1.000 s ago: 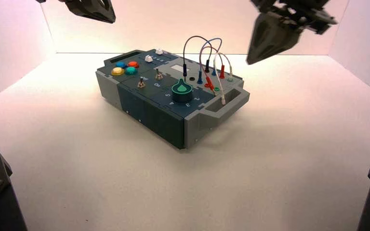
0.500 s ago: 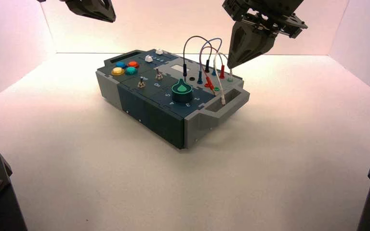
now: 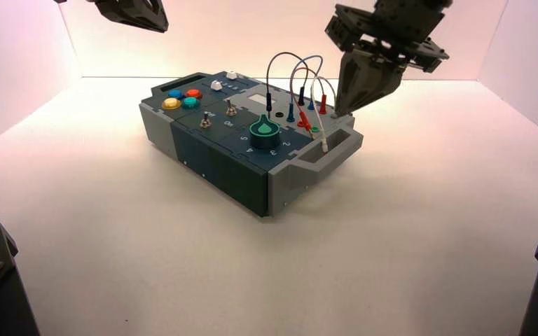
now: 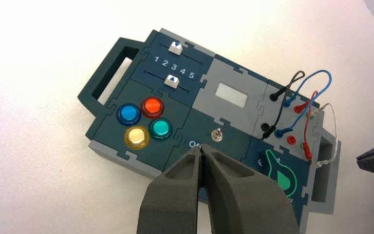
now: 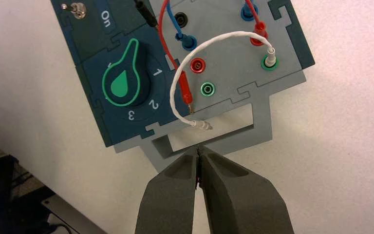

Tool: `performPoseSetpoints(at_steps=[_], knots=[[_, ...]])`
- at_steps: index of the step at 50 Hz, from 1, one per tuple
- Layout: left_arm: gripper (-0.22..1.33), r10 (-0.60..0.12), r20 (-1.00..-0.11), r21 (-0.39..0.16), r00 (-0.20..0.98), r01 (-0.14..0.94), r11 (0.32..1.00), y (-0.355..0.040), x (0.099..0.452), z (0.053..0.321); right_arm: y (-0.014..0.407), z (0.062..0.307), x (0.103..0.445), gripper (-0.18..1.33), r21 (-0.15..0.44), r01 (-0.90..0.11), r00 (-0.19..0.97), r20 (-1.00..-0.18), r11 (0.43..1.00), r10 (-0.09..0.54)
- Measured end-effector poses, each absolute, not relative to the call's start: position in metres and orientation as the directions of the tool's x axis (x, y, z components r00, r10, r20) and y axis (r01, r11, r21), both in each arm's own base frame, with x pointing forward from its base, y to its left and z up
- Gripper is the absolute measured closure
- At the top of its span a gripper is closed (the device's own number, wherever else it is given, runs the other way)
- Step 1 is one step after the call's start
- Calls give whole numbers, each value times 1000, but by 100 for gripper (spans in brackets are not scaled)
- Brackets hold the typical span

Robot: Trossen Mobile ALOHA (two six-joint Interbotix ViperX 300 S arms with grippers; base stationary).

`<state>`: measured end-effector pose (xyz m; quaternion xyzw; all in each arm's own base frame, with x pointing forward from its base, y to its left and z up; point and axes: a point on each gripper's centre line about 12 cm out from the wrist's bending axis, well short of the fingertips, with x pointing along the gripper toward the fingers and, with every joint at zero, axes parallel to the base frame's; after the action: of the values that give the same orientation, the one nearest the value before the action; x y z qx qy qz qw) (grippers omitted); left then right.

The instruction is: Flip the bottom switch off with the left gripper.

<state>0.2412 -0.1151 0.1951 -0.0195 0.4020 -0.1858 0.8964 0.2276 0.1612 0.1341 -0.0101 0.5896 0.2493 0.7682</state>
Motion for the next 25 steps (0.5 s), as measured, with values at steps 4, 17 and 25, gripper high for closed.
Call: performPoseSetpoints(at_steps=[4,17,25], knots=[[128,-351,-711,-186,609,318,930,-115,241,196,161,130,228,129,277,-392,172,-915,878,365],[128,-354,-703,-186,617,321,929,-115,240,199,165,120,238,129,265,-384,164,-923,885,347],[128,-354,-702,-185,618,323,928,-115,240,200,163,119,245,129,256,-378,172,-925,890,339]])
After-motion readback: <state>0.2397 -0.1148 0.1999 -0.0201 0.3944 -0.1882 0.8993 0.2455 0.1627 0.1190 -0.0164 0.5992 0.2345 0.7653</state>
